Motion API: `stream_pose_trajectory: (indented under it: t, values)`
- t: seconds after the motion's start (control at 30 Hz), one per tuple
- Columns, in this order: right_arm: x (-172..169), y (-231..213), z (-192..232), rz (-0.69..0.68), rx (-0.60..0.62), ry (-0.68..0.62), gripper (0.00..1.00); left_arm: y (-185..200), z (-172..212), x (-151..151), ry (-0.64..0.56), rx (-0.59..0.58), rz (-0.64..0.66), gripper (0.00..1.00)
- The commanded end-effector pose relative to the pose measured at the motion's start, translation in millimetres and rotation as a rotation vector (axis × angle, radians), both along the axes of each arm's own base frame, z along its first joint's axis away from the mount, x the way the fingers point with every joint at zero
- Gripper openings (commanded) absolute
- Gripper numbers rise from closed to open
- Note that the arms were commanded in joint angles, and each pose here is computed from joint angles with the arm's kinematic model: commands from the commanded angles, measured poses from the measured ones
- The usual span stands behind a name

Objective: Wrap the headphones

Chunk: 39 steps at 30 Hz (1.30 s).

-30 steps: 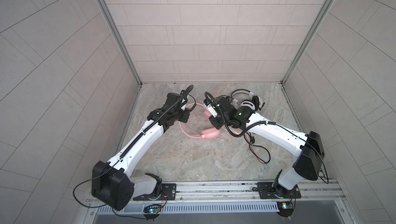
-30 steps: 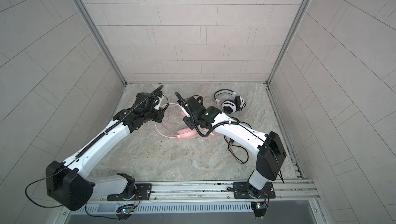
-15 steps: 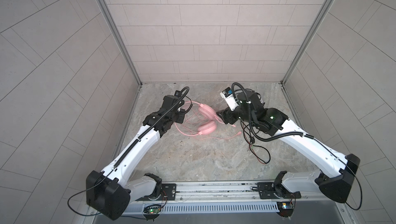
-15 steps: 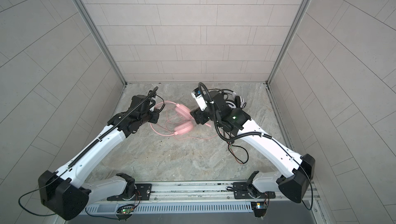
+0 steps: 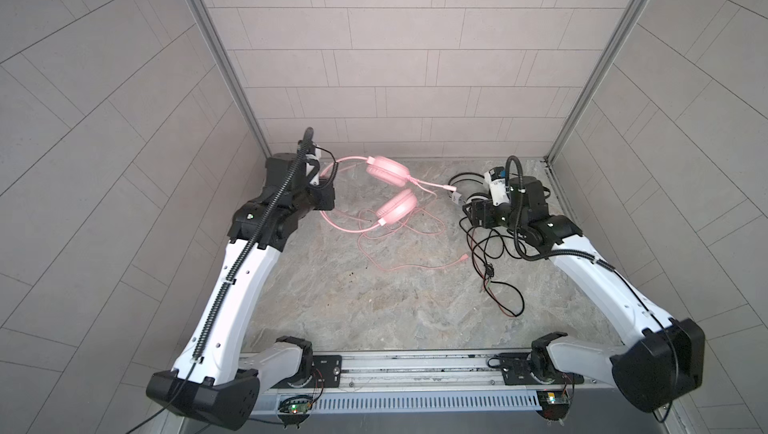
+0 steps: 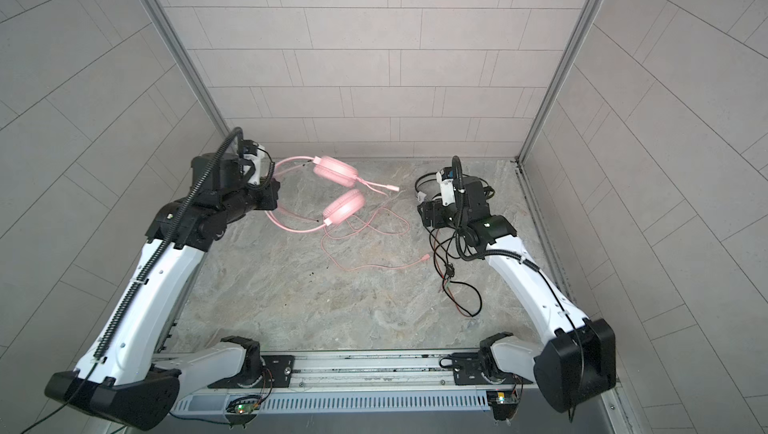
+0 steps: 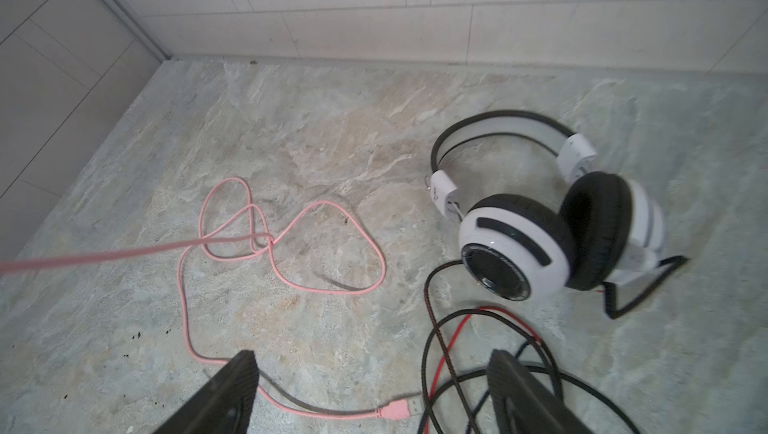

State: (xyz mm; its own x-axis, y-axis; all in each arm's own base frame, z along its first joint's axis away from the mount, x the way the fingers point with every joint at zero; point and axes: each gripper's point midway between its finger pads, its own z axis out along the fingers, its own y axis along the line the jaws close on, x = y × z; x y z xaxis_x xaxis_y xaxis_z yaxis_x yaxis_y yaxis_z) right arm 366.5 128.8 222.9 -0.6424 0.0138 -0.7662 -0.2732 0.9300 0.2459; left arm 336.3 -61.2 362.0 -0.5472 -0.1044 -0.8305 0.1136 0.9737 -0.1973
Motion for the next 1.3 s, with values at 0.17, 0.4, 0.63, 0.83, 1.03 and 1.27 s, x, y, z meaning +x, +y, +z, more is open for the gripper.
stream_pose_trajectory:
  t: [0.17, 0.4, 0.63, 0.83, 1.03, 1.27]
  values:
    - [11.6, 71.9, -45.0, 0.21, 0.068, 0.082, 0.85, 39.7, 49.9, 21.9, -0.033, -0.486, 0.048, 0.0]
    - [19.1, 146.4, -58.1, 0.308, 0.126, 0.036, 0.84, 46.4, 97.6, 34.4, -0.176, -0.637, 0.013, 0.0]
    - [36.5, 175.3, -64.9, 0.281, 0.129, 0.023, 0.84, 59.8, 138.4, 30.8, -0.27, -0.721, 0.01, 0.0]
    - [56.2, 183.8, -52.3, 0.254, 0.134, 0.015, 0.84, 76.0, 183.7, 29.7, -0.381, -0.84, -0.012, 0.0]
    - [68.1, 207.2, -58.9, 0.251, 0.188, 0.063, 0.82, 86.4, 224.6, 36.9, -0.46, -0.945, -0.091, 0.0]
    - [63.2, 203.7, -47.7, 0.324, 0.092, 0.029, 0.81, 95.5, 231.7, 53.9, -0.442, -1.031, -0.149, 0.0]
